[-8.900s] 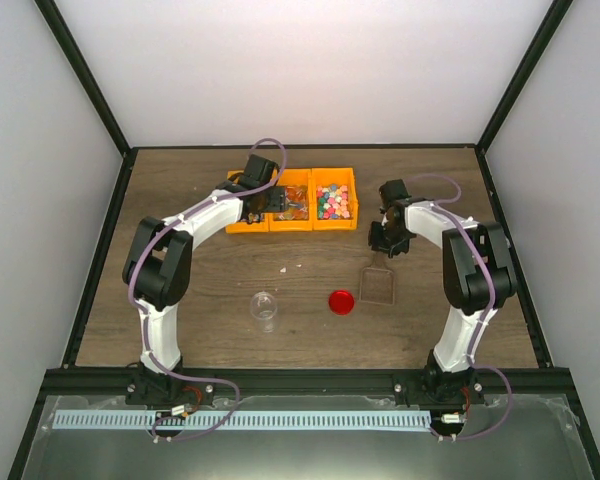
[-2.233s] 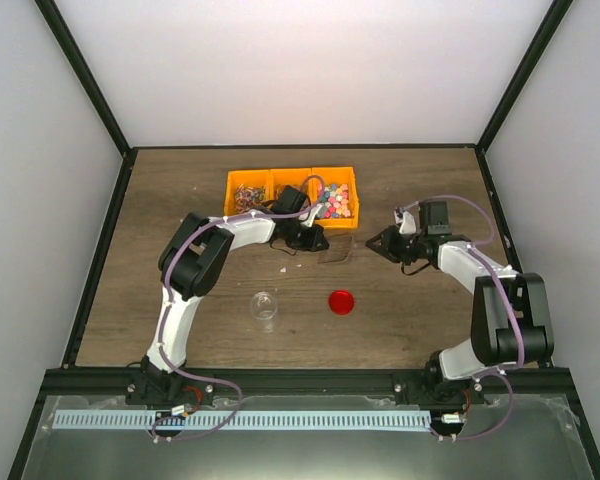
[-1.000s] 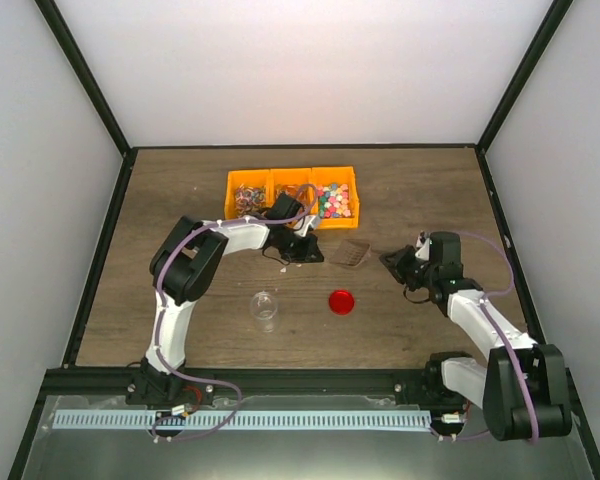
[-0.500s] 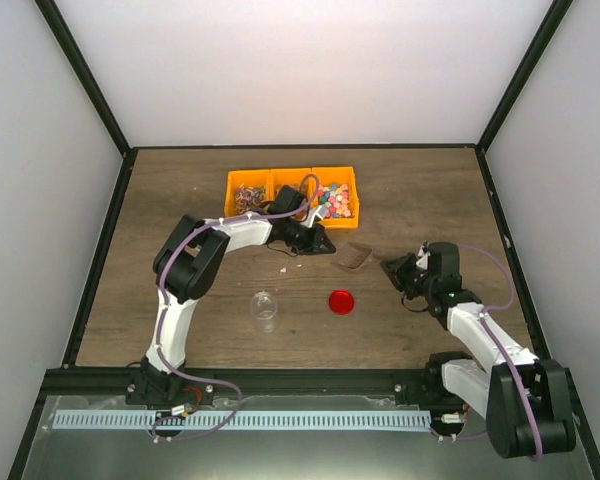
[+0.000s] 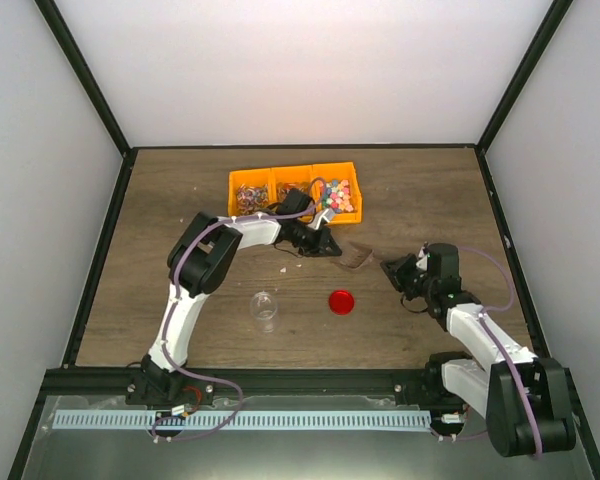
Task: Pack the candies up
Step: Pick up the spatula from the center of the board.
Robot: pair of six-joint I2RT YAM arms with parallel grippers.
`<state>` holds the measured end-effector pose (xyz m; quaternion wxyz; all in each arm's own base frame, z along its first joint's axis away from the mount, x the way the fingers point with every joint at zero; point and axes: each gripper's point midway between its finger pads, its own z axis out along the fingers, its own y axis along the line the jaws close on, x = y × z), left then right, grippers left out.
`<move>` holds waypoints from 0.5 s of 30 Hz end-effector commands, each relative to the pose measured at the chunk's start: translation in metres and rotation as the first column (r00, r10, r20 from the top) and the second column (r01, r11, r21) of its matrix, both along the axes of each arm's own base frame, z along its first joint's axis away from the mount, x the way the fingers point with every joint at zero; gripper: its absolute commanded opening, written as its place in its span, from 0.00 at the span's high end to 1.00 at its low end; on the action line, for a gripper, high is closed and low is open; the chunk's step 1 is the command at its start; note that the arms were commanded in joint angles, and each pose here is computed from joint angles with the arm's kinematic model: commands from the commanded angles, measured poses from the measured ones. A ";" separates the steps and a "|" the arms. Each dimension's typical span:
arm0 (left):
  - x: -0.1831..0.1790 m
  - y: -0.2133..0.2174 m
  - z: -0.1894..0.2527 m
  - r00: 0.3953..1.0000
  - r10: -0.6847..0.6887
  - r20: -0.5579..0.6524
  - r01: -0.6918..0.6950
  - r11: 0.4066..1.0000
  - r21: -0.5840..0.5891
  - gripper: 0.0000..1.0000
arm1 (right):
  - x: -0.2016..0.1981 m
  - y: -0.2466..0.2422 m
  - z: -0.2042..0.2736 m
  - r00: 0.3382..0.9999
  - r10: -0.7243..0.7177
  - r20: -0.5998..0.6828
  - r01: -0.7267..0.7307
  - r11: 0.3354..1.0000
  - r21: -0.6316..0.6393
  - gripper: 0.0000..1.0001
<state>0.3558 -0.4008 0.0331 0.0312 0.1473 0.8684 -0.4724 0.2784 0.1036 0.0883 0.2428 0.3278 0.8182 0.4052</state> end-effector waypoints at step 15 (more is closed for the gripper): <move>-0.010 -0.008 -0.041 0.999 -0.024 -0.039 0.028 0.994 0.109 0.96 | -0.017 0.012 -0.016 0.997 0.046 -0.064 -0.045 0.999 0.010 0.94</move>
